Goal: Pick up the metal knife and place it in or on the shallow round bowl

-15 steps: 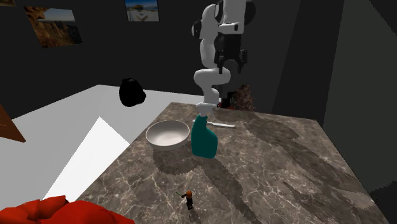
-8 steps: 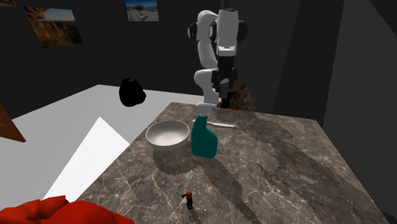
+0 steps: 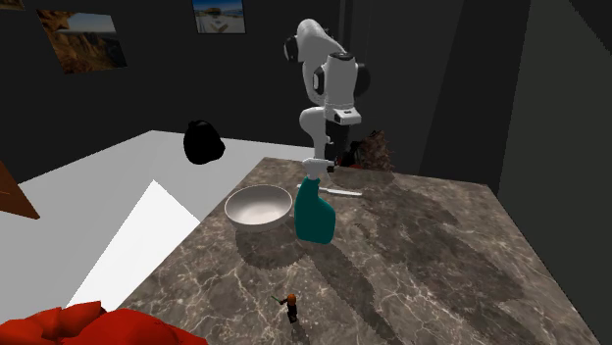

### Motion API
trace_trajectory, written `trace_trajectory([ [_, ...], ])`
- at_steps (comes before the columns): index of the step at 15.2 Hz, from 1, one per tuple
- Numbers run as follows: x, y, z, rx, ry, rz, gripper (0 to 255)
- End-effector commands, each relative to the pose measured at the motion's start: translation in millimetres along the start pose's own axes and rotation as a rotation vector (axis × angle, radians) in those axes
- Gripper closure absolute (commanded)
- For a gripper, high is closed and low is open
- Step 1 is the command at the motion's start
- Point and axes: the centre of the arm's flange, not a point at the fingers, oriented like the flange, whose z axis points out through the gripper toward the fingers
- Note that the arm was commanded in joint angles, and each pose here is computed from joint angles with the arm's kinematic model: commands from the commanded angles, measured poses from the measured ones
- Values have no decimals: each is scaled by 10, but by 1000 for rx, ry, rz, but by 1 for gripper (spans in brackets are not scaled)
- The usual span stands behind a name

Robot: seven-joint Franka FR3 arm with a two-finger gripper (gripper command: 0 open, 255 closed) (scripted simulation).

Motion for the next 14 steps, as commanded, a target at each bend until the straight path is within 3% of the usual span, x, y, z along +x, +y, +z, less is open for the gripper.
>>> trace_trajectory([
  [1,-26,43,288,11,-11,-132,0],
  [3,-54,80,460,18,-20,-214,0],
  [10,-62,73,860,18,-20,-214,0],
  [14,-62,73,860,18,-20,-214,0],
])
